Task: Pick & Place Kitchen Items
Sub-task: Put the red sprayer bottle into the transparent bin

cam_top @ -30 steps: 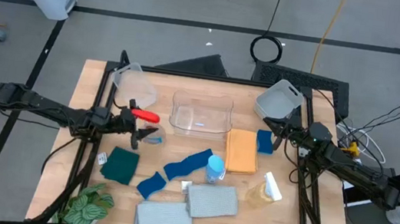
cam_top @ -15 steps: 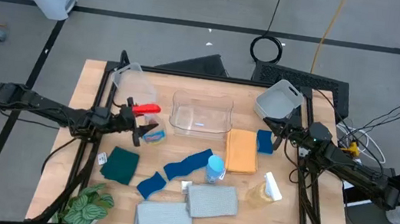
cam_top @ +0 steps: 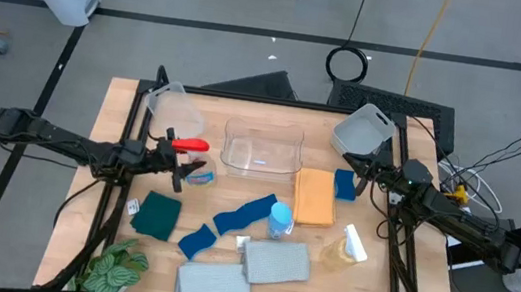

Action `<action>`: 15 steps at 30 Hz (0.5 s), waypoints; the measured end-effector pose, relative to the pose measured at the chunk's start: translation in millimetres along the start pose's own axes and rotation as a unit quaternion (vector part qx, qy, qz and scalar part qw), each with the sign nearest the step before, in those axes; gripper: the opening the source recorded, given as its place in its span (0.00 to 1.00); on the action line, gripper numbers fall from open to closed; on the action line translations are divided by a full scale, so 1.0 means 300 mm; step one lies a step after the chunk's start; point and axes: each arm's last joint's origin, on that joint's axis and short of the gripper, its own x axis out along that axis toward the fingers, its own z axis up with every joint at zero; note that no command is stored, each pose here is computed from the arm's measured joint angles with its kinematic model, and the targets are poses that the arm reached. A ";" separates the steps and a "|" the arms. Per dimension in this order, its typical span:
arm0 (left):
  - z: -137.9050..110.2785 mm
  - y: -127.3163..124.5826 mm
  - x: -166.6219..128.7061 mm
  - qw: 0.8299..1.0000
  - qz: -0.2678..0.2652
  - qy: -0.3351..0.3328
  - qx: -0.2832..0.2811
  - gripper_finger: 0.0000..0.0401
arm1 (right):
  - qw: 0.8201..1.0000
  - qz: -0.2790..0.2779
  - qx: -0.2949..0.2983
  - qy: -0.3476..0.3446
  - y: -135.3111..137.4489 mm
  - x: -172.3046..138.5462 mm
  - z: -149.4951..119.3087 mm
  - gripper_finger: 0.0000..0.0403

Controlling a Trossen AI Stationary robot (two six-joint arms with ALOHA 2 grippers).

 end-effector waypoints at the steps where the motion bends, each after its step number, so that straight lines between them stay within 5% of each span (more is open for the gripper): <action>1: 0.000 -0.001 0.000 1.000 -0.003 0.000 0.000 0.47 | 1.000 0.000 0.000 0.000 0.000 0.000 0.000 0.01; 9: -0.001 -0.005 0.000 1.000 -0.028 0.002 0.000 0.26 | 1.000 0.000 0.000 0.000 0.000 0.000 0.000 0.01; 15: -0.001 -0.005 0.000 1.000 -0.028 0.002 0.000 0.28 | 1.000 0.000 0.000 0.000 0.000 0.000 0.000 0.01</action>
